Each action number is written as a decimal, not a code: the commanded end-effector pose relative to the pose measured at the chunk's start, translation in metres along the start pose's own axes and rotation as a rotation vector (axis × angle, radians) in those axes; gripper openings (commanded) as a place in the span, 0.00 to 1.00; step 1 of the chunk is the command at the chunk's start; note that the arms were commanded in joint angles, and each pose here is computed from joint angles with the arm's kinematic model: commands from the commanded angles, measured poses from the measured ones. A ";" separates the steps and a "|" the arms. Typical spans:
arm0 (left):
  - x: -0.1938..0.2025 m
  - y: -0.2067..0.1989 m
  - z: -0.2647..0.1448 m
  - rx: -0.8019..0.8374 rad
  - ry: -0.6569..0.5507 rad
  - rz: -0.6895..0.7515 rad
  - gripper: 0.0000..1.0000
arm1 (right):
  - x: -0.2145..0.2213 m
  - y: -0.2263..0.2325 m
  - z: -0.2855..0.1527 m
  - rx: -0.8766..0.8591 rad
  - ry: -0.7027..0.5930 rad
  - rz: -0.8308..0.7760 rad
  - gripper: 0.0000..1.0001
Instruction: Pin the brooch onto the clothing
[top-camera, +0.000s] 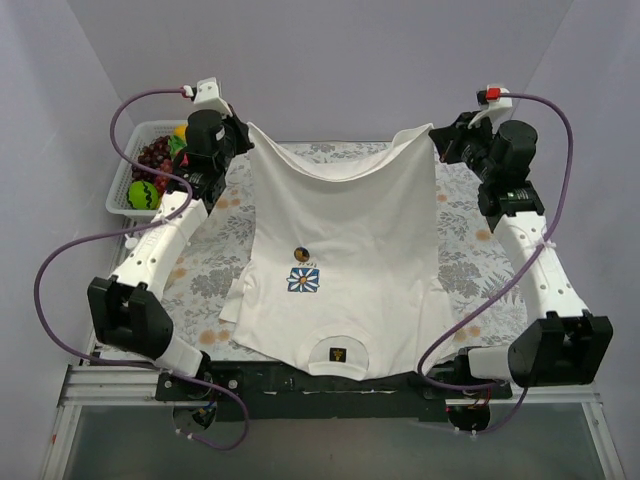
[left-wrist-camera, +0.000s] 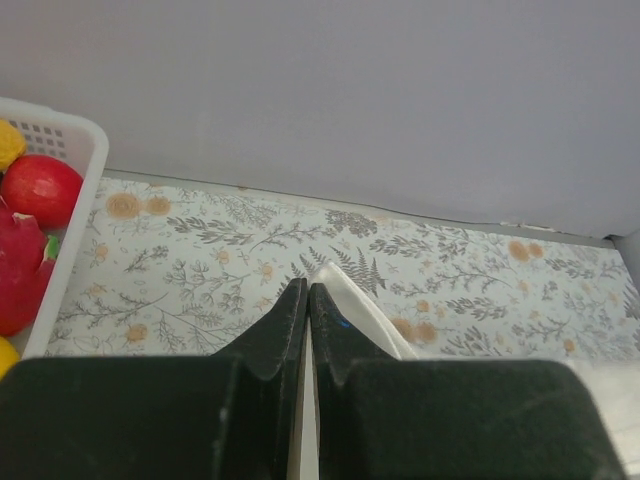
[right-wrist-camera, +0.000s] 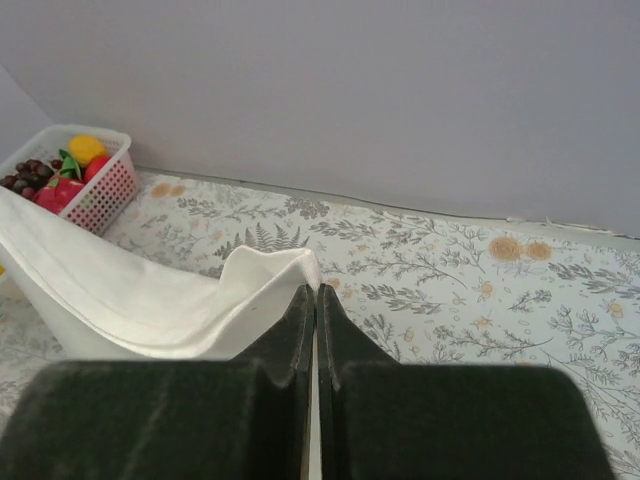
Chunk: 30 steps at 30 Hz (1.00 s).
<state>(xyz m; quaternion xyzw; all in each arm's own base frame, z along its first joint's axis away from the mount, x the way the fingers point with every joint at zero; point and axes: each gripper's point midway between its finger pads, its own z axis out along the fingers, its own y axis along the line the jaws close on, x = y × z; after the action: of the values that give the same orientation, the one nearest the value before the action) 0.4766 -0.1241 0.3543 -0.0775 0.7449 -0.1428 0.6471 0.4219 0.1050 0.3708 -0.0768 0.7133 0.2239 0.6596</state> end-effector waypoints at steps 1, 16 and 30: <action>-0.019 0.002 0.022 0.027 -0.078 -0.026 0.00 | -0.010 -0.015 0.027 -0.043 -0.078 -0.014 0.01; 0.038 0.058 0.132 -0.035 0.043 -0.027 0.00 | 0.078 -0.084 0.149 -0.091 0.140 0.144 0.01; 0.082 0.098 0.209 -0.086 0.147 -0.038 0.31 | 0.121 -0.156 0.211 -0.010 0.164 0.251 0.08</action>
<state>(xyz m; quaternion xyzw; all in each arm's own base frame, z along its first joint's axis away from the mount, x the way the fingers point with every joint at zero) 0.6694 -0.0926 0.1994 -0.0983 0.8006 -0.1341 0.5756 0.6401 0.0827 0.1880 -0.0176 0.7908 0.2988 0.5339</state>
